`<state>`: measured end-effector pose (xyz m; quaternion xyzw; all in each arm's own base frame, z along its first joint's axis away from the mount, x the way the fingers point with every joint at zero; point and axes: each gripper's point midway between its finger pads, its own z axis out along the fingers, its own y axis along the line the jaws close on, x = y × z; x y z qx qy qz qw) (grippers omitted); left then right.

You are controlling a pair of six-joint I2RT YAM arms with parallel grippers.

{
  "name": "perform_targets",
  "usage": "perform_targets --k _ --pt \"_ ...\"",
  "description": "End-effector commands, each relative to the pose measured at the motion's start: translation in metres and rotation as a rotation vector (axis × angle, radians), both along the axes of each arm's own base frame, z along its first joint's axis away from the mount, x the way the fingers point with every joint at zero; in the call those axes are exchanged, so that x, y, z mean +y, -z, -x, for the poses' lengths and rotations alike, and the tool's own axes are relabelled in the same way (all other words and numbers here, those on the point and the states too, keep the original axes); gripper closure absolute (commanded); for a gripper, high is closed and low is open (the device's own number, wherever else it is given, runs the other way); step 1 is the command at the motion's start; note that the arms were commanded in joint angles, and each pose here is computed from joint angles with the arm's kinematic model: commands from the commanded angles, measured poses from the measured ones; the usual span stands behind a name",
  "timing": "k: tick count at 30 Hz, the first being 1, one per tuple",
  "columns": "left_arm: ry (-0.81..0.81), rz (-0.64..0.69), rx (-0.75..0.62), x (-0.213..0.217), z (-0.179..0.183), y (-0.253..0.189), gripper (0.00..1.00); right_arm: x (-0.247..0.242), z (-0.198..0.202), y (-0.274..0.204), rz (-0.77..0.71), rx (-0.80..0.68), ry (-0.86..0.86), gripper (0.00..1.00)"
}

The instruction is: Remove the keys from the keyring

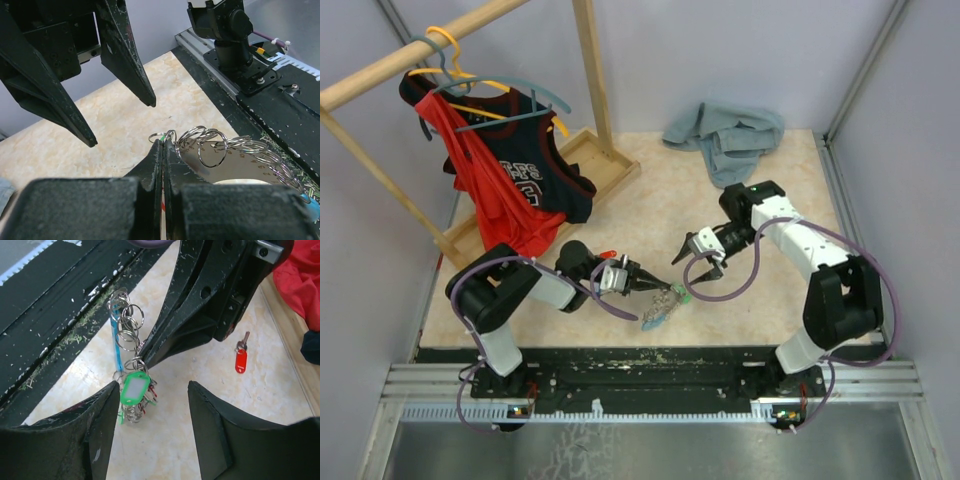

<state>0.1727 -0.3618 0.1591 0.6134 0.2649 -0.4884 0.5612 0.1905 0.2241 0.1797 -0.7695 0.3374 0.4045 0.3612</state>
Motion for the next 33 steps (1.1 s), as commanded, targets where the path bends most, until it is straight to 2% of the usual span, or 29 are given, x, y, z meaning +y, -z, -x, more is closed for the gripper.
perform_targets --k 1,8,22,32,33 --pt "0.038 0.177 -0.225 0.004 0.007 -0.042 1.0 0.015 0.006 -0.013 -0.055 0.07 -0.005 0.45" --pt "0.034 0.179 -0.229 0.004 0.007 -0.042 1.0 0.023 0.012 -0.003 -0.005 0.131 -0.051 0.62" --pt "-0.01 0.194 -0.238 0.006 0.003 -0.044 1.0 0.025 0.016 0.001 0.024 0.122 -0.071 0.77" --pt "-0.039 0.202 -0.235 0.007 0.0 -0.046 1.0 0.023 0.016 -0.003 0.031 0.092 -0.07 1.0" --pt "-0.044 0.203 -0.234 0.007 0.0 -0.046 1.0 0.023 0.016 -0.004 0.032 0.088 -0.071 1.0"
